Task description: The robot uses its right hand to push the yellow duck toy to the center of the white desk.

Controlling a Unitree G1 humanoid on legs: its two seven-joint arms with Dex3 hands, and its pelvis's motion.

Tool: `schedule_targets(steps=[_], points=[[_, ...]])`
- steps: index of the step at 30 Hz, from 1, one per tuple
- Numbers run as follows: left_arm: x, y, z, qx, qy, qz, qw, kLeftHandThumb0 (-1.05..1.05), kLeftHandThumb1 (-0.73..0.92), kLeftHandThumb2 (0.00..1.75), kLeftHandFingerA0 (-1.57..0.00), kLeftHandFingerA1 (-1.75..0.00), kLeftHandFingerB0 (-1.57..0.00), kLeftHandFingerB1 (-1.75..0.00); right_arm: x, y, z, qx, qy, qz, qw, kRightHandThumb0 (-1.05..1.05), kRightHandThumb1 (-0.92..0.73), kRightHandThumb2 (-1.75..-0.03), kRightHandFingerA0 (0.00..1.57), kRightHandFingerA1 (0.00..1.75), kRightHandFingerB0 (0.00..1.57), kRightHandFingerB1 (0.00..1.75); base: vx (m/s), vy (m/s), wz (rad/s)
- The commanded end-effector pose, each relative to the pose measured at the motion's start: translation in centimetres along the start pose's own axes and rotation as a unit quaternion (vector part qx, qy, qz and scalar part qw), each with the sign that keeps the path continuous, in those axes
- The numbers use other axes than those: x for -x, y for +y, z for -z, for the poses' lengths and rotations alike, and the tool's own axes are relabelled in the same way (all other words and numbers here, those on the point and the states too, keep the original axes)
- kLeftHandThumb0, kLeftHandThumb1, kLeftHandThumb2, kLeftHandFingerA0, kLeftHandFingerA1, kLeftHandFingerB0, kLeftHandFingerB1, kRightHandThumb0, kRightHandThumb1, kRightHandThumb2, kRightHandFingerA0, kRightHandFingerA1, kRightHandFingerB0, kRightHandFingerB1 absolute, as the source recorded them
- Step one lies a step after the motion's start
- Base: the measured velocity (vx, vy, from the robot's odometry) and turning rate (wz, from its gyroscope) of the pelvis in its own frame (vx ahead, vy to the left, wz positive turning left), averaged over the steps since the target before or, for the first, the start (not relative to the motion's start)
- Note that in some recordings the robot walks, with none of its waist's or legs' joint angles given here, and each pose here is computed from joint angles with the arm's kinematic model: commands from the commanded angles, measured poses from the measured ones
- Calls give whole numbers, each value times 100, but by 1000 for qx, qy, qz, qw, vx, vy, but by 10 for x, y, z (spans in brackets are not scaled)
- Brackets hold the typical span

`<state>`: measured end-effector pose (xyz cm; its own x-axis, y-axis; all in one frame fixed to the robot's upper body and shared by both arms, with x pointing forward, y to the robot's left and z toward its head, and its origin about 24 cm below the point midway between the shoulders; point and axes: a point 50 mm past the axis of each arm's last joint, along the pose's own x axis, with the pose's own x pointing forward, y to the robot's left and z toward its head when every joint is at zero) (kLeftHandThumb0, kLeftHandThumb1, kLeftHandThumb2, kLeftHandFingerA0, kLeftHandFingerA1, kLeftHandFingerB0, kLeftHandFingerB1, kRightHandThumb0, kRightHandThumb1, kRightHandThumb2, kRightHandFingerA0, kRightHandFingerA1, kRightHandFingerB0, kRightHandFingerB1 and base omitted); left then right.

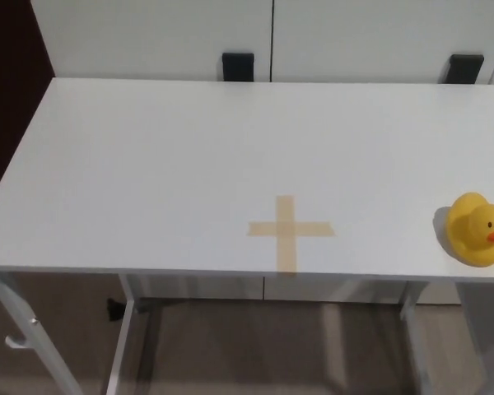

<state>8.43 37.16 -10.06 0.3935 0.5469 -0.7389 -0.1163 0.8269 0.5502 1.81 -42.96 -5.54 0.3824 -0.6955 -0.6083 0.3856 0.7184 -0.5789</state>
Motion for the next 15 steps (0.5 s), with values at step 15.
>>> schedule_targets(steps=[15], points=[[-1,11,-7,6,-20,-18,1000,-12,72,63,-86,-59,-76,-54,-2,-42,-223,-148,-342,45,927,-97,-83,-65,36,67,31,54,0,0,0]])
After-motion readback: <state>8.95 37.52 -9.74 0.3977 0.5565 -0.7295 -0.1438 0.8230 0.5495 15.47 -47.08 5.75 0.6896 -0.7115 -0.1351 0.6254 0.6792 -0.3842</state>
